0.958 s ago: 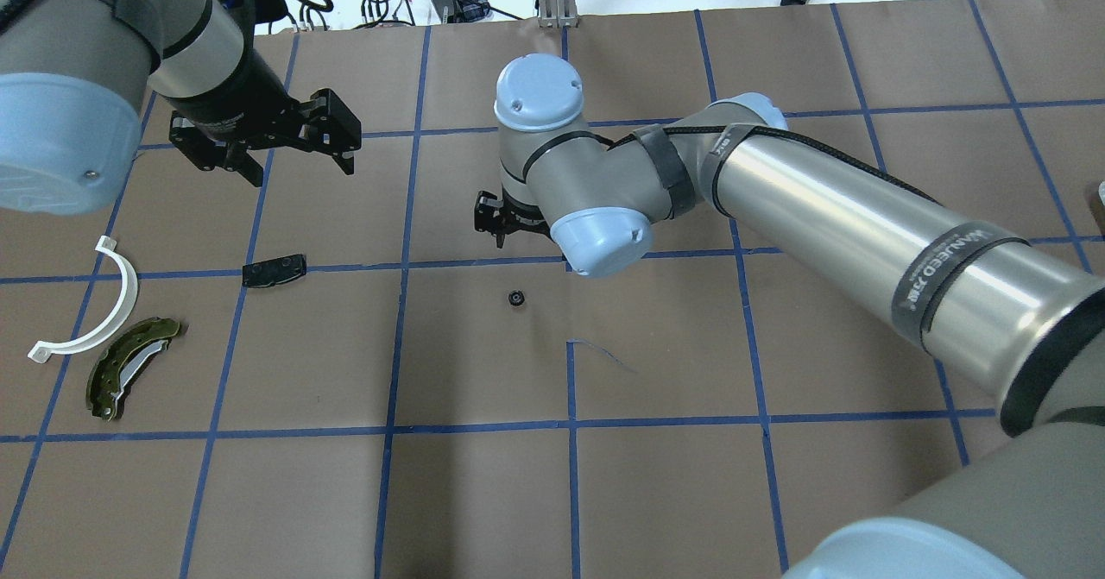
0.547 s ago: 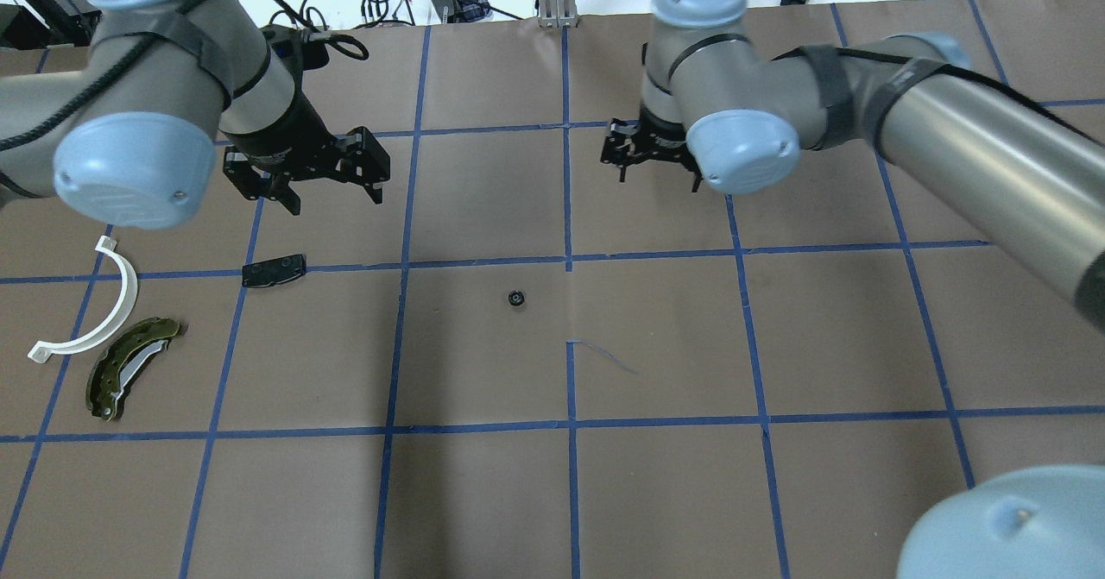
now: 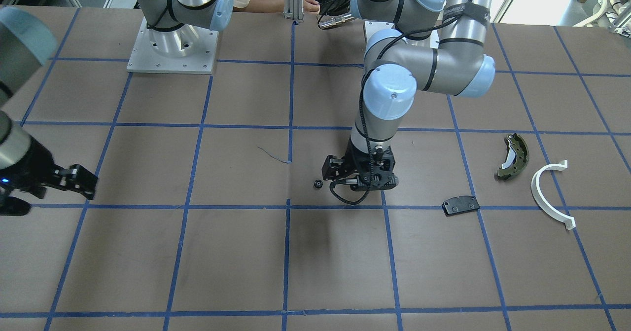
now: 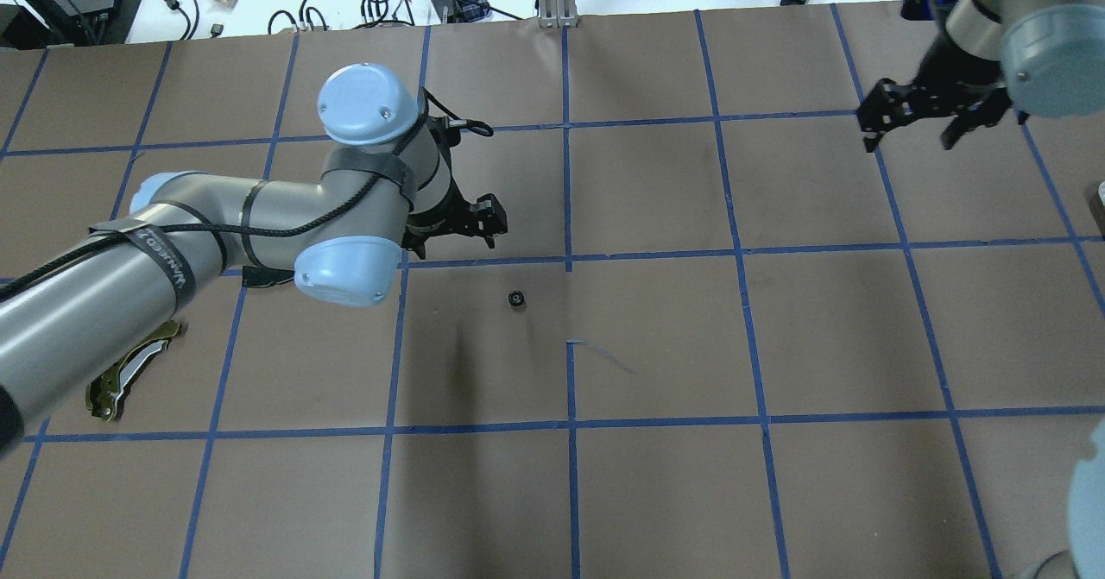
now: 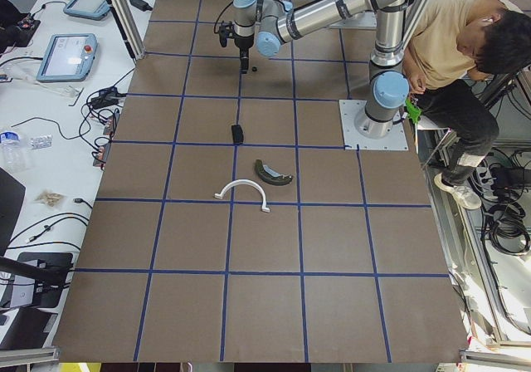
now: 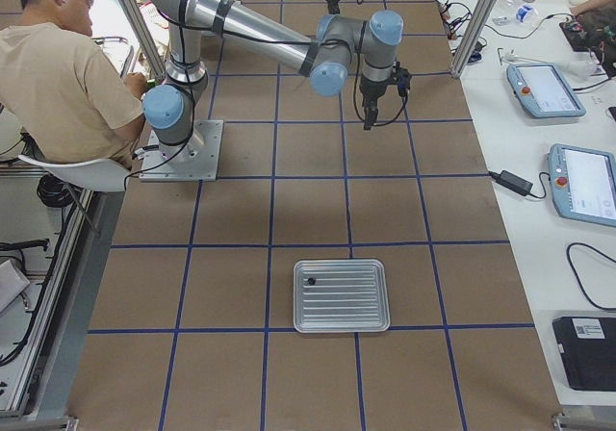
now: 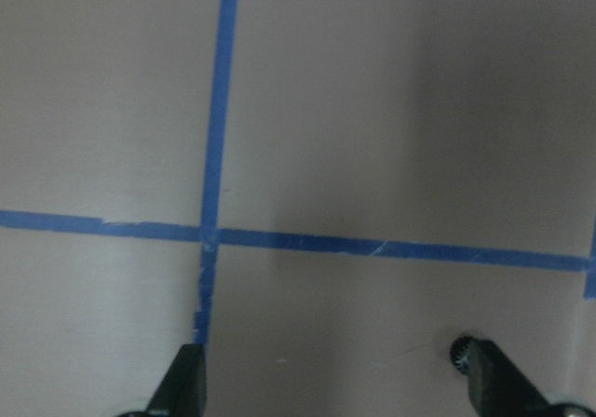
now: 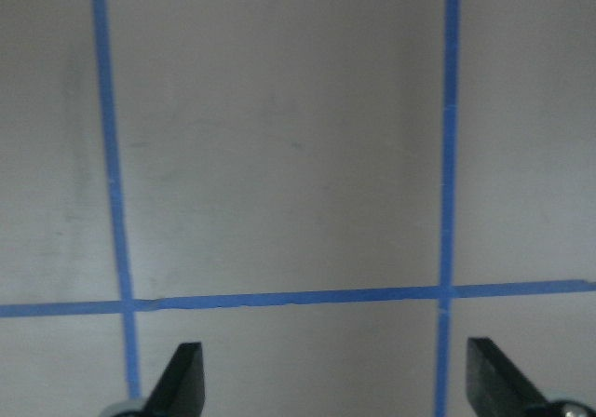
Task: Place bearing gear from tray to pile
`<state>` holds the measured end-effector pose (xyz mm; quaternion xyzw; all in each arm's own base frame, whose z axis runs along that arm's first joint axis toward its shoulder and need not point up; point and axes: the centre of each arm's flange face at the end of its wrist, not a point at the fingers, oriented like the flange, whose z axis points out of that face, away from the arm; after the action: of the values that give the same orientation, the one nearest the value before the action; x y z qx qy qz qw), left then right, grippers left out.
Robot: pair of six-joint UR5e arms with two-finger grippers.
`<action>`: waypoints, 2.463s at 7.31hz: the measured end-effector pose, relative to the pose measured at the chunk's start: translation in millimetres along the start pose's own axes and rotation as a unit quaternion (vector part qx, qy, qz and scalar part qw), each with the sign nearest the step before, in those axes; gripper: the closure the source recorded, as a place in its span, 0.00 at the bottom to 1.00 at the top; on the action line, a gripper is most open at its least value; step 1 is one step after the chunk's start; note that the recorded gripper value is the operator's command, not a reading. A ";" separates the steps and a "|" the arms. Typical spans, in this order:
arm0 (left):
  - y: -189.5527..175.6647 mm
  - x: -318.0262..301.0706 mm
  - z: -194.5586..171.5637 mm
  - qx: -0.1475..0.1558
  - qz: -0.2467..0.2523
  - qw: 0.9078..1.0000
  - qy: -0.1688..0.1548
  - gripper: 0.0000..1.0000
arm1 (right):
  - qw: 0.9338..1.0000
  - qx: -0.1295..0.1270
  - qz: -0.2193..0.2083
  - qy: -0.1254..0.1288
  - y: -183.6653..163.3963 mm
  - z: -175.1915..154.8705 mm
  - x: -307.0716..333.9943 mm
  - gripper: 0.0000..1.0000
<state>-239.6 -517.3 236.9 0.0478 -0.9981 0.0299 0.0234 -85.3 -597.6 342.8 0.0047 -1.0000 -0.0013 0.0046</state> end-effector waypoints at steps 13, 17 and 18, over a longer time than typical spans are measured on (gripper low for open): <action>16.5 36.8 68.4 -0.030 0.038 0.999 -0.009 1.00 | 0.996 -0.009 0.082 0.035 115.6 133.5 366.6 0.06; -32.6 -13.7 30.3 -0.011 0.035 0.999 -0.007 1.00 | 0.995 -0.064 0.065 0.040 129.4 162.8 363.5 0.22; -52.5 -50.9 19.2 -0.014 0.026 1.000 -0.008 1.00 | 0.994 -0.072 0.064 0.042 131.4 166.7 363.1 0.23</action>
<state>-184.8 -565.8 218.3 0.0213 -0.9995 0.0165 0.0148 -451.2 -469.3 179.8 -0.0597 -0.9945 -0.0724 0.0466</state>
